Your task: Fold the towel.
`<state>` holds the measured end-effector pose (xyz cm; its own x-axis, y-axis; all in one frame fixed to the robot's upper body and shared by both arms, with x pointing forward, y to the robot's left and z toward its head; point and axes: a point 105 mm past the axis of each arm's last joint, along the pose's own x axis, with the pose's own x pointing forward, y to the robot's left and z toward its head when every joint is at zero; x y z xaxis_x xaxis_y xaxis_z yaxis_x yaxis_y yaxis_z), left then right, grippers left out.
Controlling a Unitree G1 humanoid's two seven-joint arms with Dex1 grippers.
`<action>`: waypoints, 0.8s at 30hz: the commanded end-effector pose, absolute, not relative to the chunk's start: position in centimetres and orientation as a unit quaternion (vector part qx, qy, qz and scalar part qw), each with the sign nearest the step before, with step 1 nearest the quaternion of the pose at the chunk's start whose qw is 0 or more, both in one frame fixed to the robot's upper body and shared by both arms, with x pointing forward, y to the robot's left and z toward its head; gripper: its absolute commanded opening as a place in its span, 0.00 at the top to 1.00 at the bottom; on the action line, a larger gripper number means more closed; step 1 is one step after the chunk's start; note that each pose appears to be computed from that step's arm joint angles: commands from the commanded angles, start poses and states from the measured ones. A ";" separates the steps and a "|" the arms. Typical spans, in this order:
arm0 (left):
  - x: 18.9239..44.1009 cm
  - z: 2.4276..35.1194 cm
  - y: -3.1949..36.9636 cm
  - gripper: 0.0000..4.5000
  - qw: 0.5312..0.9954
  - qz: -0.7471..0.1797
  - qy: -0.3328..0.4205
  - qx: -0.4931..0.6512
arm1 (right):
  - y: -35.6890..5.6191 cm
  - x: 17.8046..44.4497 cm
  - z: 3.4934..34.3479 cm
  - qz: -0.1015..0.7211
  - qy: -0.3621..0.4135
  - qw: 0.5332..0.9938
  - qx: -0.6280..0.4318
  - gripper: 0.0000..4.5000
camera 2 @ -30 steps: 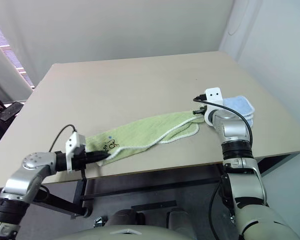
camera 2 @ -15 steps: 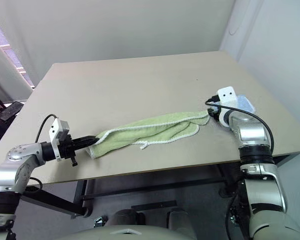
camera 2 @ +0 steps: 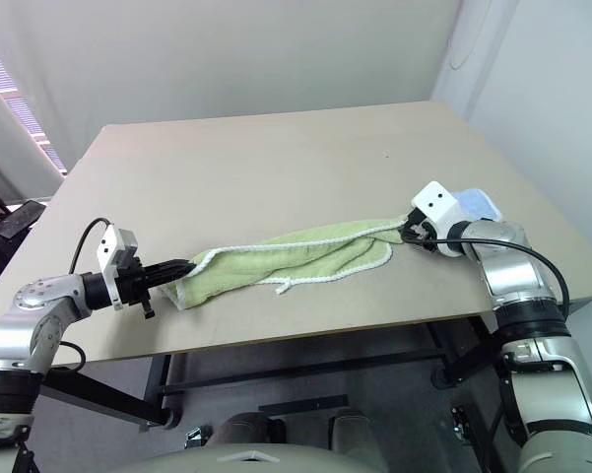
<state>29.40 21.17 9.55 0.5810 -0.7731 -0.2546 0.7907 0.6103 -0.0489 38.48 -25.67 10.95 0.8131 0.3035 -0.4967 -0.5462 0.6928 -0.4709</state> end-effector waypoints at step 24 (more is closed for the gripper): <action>29.4 11.6 21.4 1.00 0.896 -0.430 0.097 0.058 | -24.7 42.7 10.5 0.218 0.170 0.859 -0.431 0.82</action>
